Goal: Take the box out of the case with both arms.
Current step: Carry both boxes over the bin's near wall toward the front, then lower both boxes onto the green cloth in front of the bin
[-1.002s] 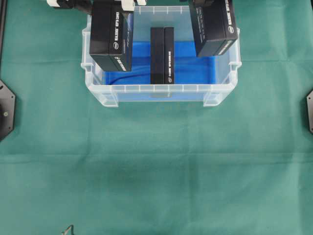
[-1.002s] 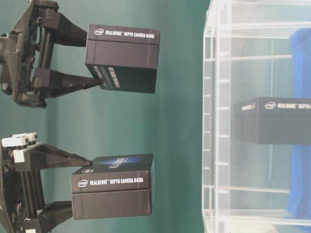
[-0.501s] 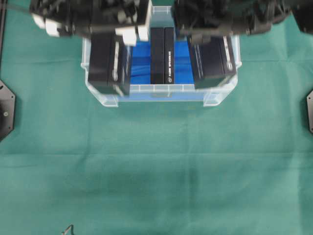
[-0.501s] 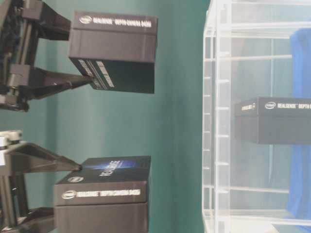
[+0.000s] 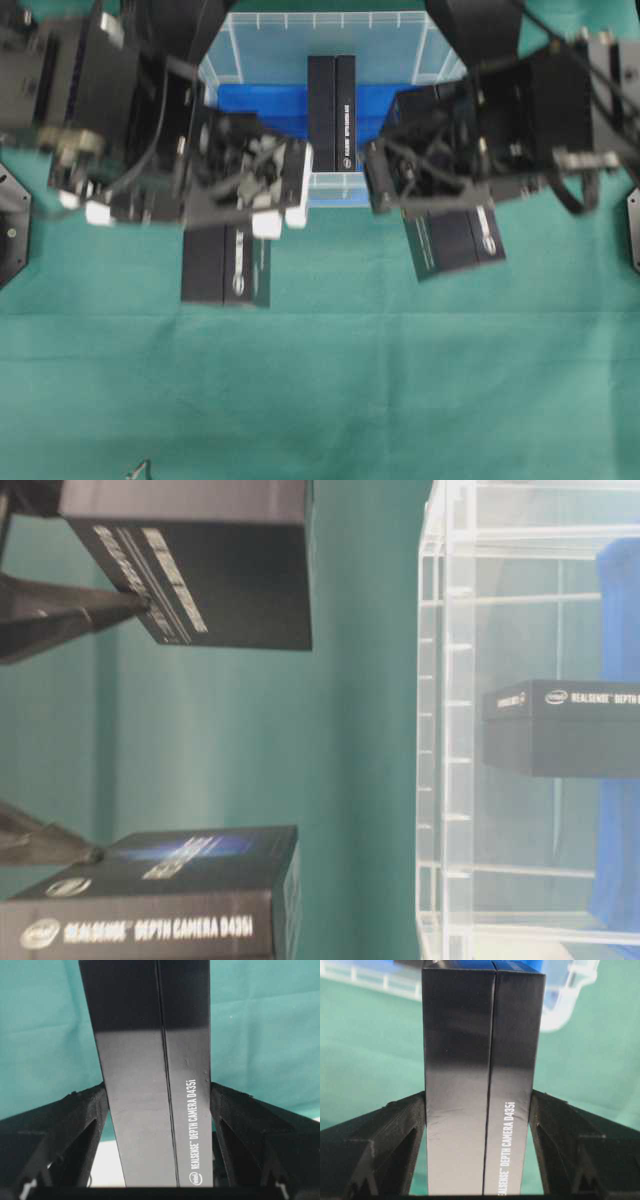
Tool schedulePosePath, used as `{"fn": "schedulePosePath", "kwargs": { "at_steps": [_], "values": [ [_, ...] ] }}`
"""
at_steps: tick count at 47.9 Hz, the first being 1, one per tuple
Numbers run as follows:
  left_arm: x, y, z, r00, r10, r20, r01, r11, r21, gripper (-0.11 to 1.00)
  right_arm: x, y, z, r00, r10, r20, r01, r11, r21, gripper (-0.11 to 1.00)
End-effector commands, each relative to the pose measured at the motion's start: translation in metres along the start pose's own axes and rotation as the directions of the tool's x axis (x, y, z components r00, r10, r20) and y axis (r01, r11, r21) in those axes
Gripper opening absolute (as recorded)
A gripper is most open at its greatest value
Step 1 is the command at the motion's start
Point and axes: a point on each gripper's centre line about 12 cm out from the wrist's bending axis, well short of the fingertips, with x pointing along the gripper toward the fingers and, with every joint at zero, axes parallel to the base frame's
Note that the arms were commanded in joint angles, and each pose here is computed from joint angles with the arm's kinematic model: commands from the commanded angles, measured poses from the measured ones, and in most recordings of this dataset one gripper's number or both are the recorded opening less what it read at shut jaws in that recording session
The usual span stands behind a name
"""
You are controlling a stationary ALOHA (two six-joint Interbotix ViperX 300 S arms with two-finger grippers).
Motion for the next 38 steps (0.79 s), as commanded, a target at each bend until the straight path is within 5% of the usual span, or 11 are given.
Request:
{"fn": "schedulePosePath", "kwargs": {
  "at_steps": [1,20,38],
  "values": [
    [-0.011,0.005,-0.013,0.999,-0.031,-0.005,0.031,0.999,-0.004,0.63,-0.023,-0.008,-0.008,0.998,0.063,-0.003,-0.063,0.998,0.006,0.67],
    [-0.011,0.008,-0.049,0.999,-0.028,-0.024,0.028,1.000,0.008,0.63,-0.032,-0.010,-0.054,0.997,0.083,-0.005,-0.083,0.995,0.048,0.67],
    [-0.011,0.010,-0.062,0.999,-0.029,-0.032,0.030,0.999,0.020,0.63,-0.034,-0.013,-0.067,0.997,0.079,-0.011,-0.078,0.994,0.071,0.67]
  ]
}}
